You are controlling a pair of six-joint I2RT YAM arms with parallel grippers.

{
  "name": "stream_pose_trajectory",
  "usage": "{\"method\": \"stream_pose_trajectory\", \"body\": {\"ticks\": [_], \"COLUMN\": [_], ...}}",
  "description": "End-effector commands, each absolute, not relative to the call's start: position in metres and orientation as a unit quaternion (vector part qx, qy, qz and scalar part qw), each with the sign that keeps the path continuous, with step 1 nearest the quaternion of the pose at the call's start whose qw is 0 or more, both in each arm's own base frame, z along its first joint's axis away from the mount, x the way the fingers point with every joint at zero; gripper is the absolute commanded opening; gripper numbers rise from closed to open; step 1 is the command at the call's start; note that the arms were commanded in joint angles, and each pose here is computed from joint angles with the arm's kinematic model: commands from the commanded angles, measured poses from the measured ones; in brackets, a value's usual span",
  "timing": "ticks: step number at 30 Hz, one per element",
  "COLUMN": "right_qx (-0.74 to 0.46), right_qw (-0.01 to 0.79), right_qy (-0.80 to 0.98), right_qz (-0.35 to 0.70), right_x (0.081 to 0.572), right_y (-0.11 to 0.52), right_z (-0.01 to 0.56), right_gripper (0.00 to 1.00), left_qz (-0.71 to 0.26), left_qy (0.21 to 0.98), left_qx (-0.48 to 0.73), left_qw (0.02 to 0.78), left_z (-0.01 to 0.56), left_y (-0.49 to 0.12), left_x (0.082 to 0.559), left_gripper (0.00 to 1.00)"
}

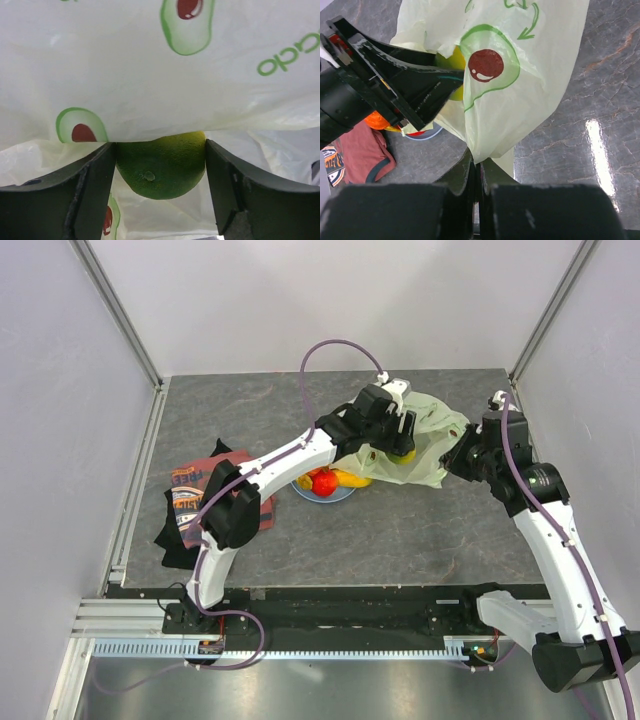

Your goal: Place the fruits into the plastic bag

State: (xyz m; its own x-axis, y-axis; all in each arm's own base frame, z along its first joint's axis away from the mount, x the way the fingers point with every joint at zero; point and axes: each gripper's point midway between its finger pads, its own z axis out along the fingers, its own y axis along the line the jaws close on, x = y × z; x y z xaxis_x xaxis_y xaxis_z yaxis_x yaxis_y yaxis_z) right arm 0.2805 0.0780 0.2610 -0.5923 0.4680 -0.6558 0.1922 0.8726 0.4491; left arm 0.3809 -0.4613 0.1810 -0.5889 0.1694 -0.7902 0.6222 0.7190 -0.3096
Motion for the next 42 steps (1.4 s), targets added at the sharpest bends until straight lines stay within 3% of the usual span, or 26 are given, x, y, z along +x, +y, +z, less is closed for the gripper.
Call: {"method": "stream_pose_trajectory", "body": {"ticks": [1,11,17,22,25,30,32,35,42], "right_qx": [0.192,0.208,0.236,0.260,0.274,0.276,0.278,0.278,0.276], "right_qw": [0.422,0.431,0.451,0.464,0.461,0.465,0.469,0.472,0.470], "right_qy": [0.867,0.863,0.852,0.844,0.842,0.839,0.835,0.833,0.834], "right_qz": [0.180,0.162,0.124,0.075,0.060,0.064,0.069,0.079,0.088], "right_x": [0.286,0.293,0.300,0.305,0.310,0.321,0.325,0.328,0.328], "right_y": [0.081,0.073,0.057,0.034,0.023,0.023,0.023,0.025,0.028], "right_z": [0.266,0.268,0.274,0.274,0.271,0.272,0.273,0.274,0.271], "right_gripper": [0.05,0.05,0.05,0.06,0.05,0.05,0.06,0.06,0.06], "left_qz": [-0.349,-0.381,-0.420,-0.426,-0.405,-0.319,-0.326,-0.262,-0.170], "left_qy": [0.820,0.787,0.729,0.693,0.708,0.769,0.791,0.837,0.862], "left_qx": [0.239,0.277,0.314,0.291,0.258,0.214,0.196,0.167,0.222], "left_qw": [0.385,0.398,0.441,0.503,0.517,0.512,0.480,0.451,0.423], "left_z": [0.199,0.222,0.283,0.359,0.370,0.328,0.302,0.259,0.210], "left_y": [-0.484,-0.491,-0.489,-0.449,-0.408,-0.323,-0.297,-0.257,-0.239], "left_x": [0.374,0.365,0.350,0.344,0.348,0.360,0.351,0.353,0.347], "left_gripper": [0.81,0.86,0.86,0.86,0.87,0.88,0.89,0.89,0.89]}}
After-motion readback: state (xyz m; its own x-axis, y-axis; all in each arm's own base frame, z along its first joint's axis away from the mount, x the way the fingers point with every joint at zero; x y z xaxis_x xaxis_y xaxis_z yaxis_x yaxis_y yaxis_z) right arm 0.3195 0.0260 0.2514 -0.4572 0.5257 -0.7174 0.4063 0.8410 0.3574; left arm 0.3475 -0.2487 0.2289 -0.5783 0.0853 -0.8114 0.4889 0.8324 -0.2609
